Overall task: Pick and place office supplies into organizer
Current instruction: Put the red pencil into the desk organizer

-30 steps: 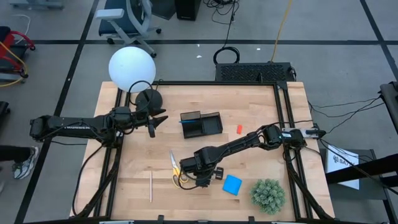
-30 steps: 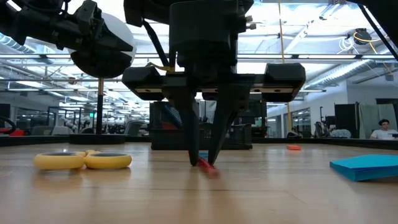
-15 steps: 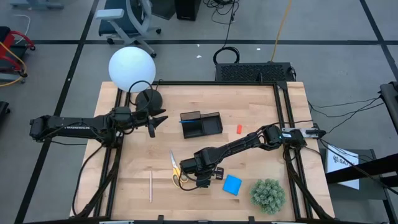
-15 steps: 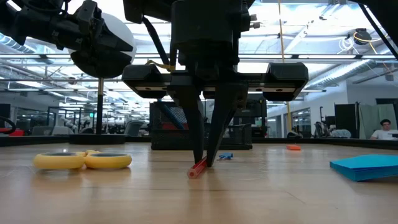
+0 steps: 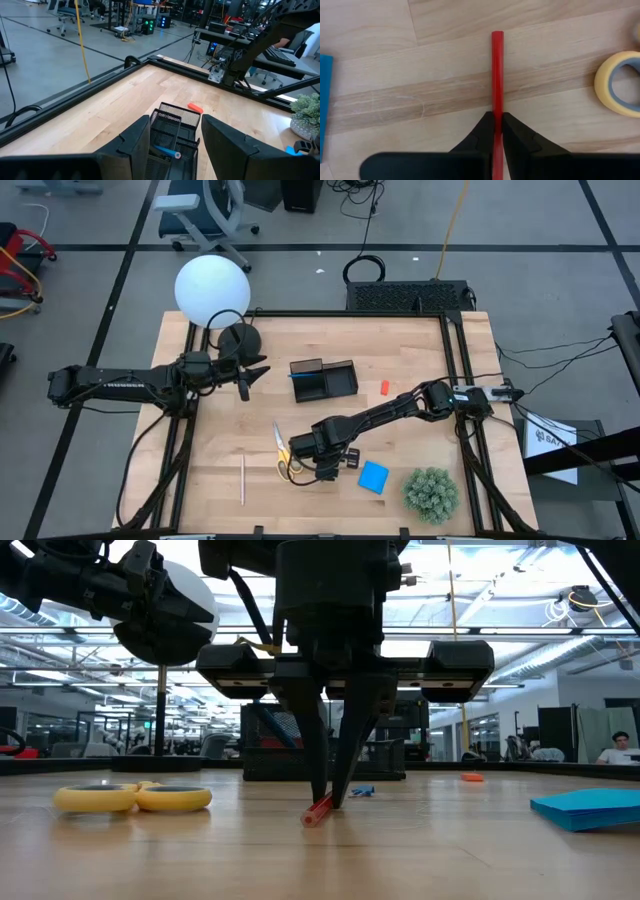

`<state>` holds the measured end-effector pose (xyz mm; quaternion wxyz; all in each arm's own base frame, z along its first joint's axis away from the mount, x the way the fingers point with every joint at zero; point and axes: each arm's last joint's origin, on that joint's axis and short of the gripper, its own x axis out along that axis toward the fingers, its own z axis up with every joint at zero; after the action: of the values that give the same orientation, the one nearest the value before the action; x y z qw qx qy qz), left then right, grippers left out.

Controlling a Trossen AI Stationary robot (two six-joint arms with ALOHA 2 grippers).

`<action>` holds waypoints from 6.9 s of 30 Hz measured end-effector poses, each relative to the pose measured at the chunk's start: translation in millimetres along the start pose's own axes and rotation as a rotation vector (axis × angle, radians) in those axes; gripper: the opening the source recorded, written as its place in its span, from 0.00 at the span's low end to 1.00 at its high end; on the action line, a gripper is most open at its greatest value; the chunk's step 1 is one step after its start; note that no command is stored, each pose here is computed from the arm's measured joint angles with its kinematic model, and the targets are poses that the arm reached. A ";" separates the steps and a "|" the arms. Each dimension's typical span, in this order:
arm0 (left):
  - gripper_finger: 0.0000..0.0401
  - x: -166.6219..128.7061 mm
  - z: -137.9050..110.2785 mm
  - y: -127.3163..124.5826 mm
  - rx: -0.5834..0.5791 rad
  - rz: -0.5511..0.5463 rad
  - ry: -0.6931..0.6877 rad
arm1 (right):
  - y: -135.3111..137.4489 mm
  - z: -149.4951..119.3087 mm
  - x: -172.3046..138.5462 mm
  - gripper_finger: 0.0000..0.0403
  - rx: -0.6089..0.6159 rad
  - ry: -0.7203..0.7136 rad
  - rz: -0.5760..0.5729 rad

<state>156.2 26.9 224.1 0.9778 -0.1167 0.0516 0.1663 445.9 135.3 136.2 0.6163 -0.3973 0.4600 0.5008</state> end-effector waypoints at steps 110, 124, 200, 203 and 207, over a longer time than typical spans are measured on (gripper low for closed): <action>0.44 0.0 0.0 0.0 0.001 0.000 0.000 | 2.3 -7.8 -0.5 0.23 0.197 -0.016 0.075; 0.44 0.0 0.1 0.0 0.004 0.000 -0.001 | -0.8 -10.9 -1.0 0.22 0.249 0.055 0.012; 0.44 0.0 0.0 0.0 0.009 -0.001 -0.001 | -4.4 -21.1 -28.1 0.04 0.160 0.159 -0.090; 0.44 -0.1 0.1 0.0 0.009 0.000 -0.003 | -5.1 -22.2 -28.8 0.04 0.179 0.157 -0.094; 0.44 0.0 0.6 -0.2 0.008 -0.001 -0.008 | -4.9 -21.6 -28.9 0.04 0.202 0.156 -0.096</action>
<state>156.3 26.9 224.8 0.9785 -0.1121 0.0485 0.1659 444.9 106.6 158.6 0.6389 -0.3923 0.5349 0.3896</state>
